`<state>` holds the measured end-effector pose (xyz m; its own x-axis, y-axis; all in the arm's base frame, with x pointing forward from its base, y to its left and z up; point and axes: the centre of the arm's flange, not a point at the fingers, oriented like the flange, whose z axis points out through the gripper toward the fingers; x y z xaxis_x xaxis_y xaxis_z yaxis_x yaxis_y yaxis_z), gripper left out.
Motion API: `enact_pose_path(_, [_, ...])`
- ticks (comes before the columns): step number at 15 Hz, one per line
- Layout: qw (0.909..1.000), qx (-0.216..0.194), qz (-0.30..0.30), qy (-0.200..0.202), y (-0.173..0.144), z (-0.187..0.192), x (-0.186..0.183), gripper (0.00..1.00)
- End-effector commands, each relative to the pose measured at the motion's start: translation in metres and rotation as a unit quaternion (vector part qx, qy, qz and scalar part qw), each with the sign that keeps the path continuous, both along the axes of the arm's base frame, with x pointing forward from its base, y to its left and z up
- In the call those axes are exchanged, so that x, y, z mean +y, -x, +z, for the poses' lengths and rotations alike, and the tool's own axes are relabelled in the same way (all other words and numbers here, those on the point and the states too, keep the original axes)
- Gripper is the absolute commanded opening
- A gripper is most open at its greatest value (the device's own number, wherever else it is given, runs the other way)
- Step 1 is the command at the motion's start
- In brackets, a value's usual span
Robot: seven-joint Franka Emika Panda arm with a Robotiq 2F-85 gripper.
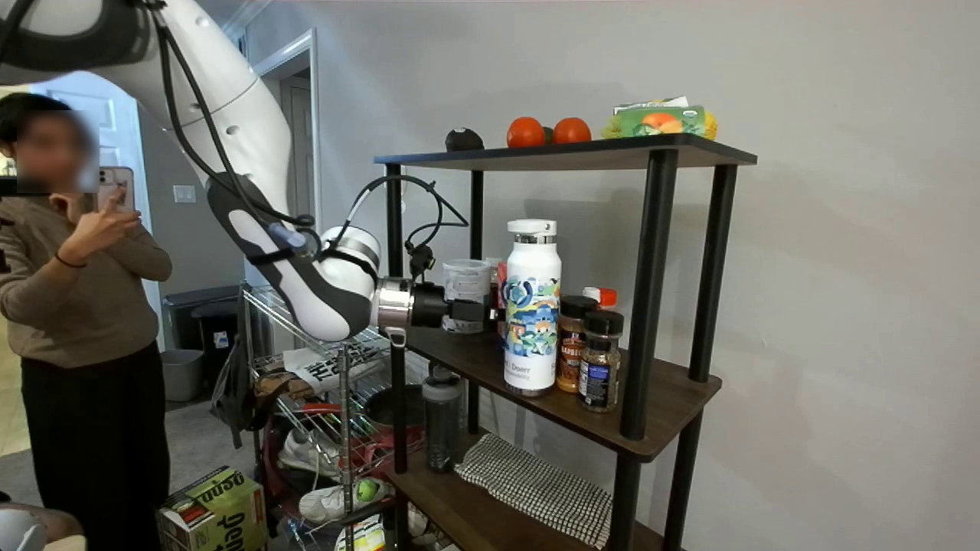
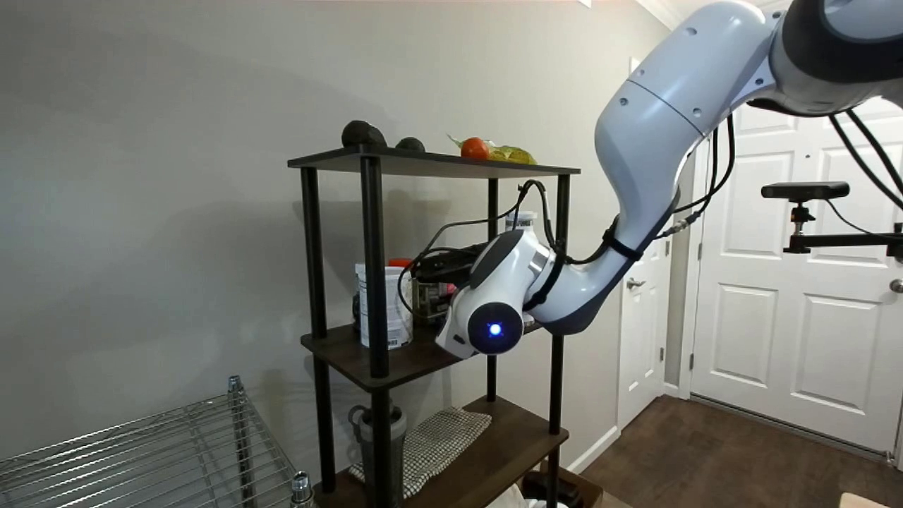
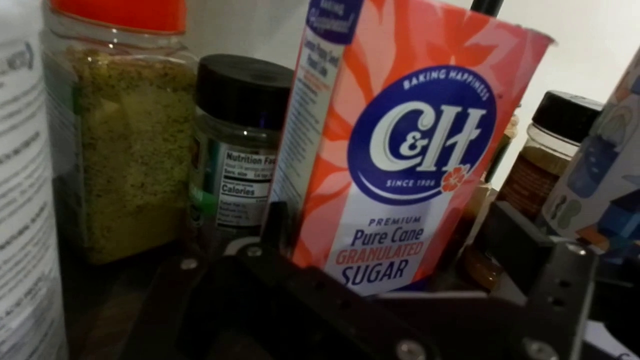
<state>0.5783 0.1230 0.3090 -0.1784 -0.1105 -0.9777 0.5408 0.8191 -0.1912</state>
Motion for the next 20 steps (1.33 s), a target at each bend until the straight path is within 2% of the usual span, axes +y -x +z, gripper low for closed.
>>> enact_pose_path(1, [0.9996, 0.015, -0.020, 0.016, 0.006, 0.000, -0.008, 1.00])
enact_pose_path(20, [0.9976, 0.025, -0.057, 0.032, 0.037, -0.008, -0.026, 1.00])
